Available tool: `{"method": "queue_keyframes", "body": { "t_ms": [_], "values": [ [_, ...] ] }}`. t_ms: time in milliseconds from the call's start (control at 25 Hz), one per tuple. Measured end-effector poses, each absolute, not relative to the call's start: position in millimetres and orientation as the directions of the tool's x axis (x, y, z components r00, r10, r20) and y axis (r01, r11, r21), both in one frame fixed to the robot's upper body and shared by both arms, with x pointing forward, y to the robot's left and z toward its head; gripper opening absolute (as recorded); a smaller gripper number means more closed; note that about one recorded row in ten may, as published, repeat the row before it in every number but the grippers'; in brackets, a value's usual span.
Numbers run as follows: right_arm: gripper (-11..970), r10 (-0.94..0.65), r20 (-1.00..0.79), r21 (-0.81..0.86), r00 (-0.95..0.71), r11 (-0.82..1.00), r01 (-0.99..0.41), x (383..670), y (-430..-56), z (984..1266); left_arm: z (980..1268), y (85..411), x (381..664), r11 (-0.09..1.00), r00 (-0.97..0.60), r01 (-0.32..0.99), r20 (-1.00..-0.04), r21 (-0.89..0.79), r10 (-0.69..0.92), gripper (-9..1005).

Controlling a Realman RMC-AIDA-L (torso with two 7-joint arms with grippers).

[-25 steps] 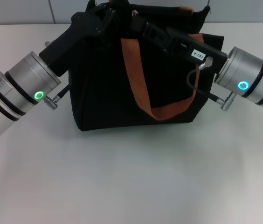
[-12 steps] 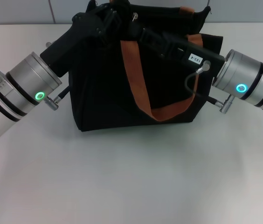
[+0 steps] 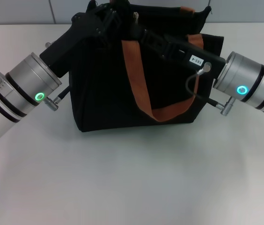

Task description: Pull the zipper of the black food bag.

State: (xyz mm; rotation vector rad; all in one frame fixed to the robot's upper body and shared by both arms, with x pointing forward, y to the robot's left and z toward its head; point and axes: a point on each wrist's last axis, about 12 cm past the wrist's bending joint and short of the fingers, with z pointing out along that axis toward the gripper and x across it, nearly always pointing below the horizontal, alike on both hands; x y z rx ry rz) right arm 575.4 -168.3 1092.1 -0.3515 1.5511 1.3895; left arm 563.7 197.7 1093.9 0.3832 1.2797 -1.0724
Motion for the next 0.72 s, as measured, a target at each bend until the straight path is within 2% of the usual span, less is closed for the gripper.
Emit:
{"method": "queue_keyframes", "body": {
  "t_ms": [720],
  "values": [
    [176, 0.390, -0.786, 0.602, -0.479, 0.307, -0.738, 576.4, -169.8, 1091.8, 1094.7, 197.2, 564.1, 0.493, -0.082, 0.813, -0.899, -0.310, -0.430, 26]
  ]
}}
